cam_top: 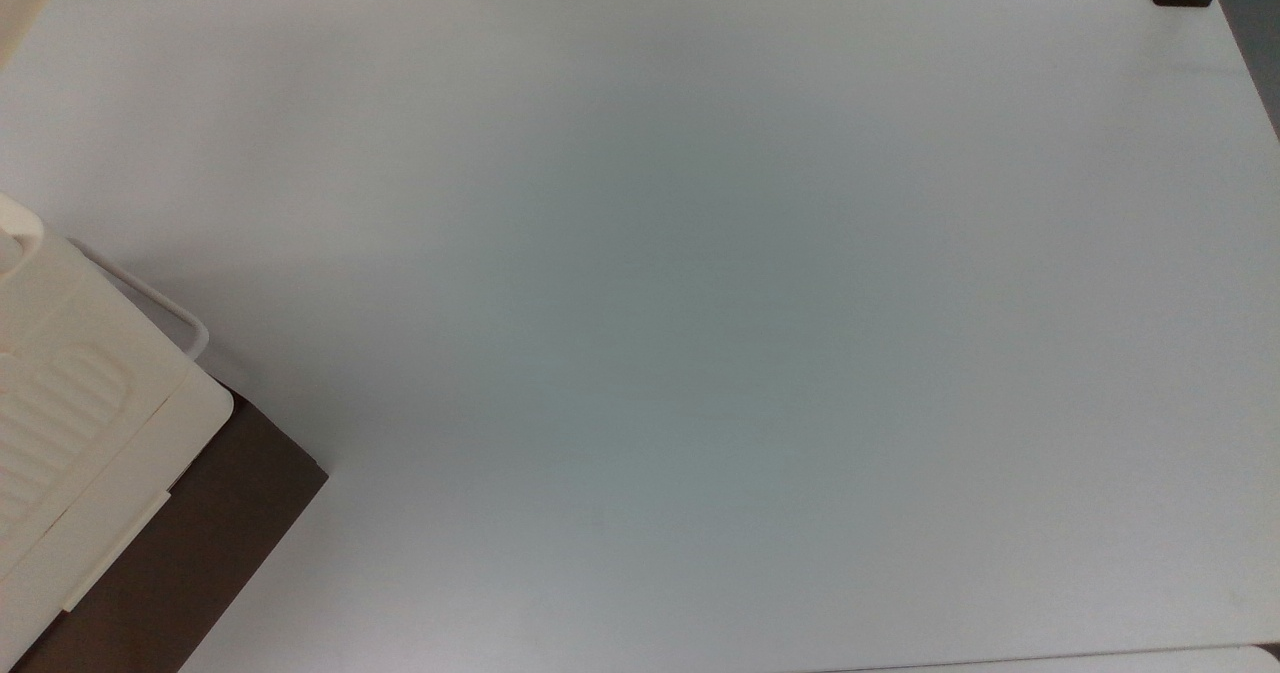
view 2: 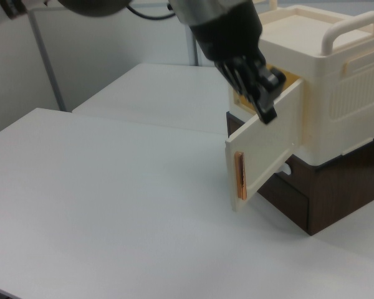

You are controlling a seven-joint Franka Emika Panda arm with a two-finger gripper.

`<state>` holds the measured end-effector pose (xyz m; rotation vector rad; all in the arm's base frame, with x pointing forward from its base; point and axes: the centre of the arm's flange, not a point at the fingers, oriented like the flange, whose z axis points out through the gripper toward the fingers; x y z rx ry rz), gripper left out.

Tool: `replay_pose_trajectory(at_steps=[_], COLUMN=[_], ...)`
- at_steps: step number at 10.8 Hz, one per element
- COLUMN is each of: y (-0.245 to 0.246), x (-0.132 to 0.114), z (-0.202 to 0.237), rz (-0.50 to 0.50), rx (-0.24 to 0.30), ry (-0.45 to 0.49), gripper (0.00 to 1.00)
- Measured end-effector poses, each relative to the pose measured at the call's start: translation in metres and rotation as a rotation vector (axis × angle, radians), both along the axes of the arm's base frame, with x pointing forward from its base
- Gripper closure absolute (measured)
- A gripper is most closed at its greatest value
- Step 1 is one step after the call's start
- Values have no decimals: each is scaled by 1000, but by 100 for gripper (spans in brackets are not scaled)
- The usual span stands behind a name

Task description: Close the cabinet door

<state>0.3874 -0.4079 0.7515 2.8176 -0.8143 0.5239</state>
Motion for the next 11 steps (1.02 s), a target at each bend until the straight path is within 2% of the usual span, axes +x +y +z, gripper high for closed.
replay_pose_trajectory(at_steps=[3,7,9,11], y=[-6,5,19,52], x=[3,22,38,71], z=[-25,-52,-59,-68], rz=[41,84,120,197], rx=[23,124,164,199], ry=[47,18,-1,-4], gripper=[99,99,99,99])
